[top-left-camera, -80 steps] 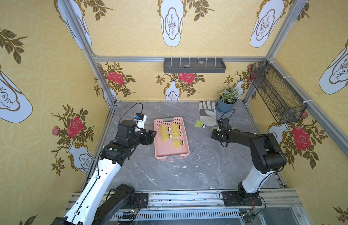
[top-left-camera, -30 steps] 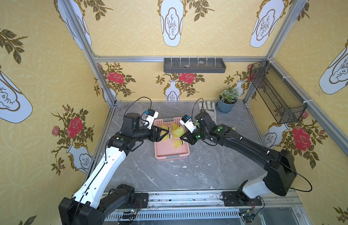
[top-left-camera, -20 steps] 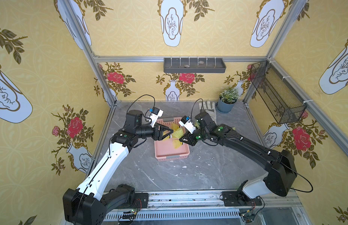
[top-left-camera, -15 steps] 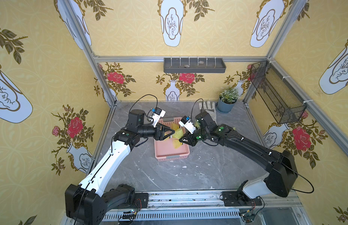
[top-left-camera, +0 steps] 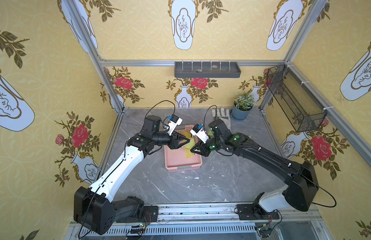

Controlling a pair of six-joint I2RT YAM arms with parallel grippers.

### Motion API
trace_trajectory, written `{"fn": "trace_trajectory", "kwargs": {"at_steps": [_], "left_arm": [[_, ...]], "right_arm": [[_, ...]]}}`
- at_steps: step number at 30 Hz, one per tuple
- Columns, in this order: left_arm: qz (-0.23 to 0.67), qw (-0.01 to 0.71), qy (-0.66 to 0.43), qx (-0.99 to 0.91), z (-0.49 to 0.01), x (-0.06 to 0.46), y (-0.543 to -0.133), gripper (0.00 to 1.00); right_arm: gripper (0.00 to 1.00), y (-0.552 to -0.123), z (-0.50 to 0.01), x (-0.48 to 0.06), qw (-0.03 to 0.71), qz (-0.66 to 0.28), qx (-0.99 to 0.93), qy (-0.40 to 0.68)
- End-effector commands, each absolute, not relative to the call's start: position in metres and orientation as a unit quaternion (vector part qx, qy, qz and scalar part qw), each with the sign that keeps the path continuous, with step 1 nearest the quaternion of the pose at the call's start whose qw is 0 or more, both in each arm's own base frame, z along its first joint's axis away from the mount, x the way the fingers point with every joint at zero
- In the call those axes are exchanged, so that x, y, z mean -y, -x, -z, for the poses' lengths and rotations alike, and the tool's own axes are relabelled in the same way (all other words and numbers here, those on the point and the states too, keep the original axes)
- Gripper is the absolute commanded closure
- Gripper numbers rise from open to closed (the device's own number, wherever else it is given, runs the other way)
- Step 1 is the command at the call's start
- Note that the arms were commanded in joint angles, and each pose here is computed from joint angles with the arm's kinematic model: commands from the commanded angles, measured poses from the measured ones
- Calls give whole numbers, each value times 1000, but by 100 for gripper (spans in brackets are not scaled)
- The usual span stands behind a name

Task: Put the shuttlecocks into the storage box
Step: Place the shuttlecock in the storage box.

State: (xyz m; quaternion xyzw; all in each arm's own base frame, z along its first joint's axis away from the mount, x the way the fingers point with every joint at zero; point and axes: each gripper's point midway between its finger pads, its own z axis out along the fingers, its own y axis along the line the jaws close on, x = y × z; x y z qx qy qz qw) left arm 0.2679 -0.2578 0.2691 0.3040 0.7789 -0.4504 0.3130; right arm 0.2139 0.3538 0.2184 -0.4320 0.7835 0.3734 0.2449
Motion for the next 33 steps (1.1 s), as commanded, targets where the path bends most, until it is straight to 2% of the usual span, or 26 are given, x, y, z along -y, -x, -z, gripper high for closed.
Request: {"fn": "trace_trajectory", "kwargs": {"at_steps": [1,13,23,26,28,33], "left_arm": [[439,315,-314,-781,-265,258,-270,55],[438,296,-340,-778,-258,270,-258,72],[433,285,-343,-783,-252,271,-256,99],[431,286,-342,-784,-253,270,-257,100],[431,287,-340,-785,-253,270,-257,100],[413,305,-300,-804,-253,265,-270,100]], "right_arm": [[79,-213,-226,-355,255,-378,-775,438],[79,-215,-224,-354,257,-371,-779,436],[79,-218,-223,-352,262,-364,-782,433],[78,-221,-221,-351,265,-357,-786,430],[76,-224,-221,-350,269,-351,-790,426],[55,-237,-220,-343,297,-324,-803,403]]}}
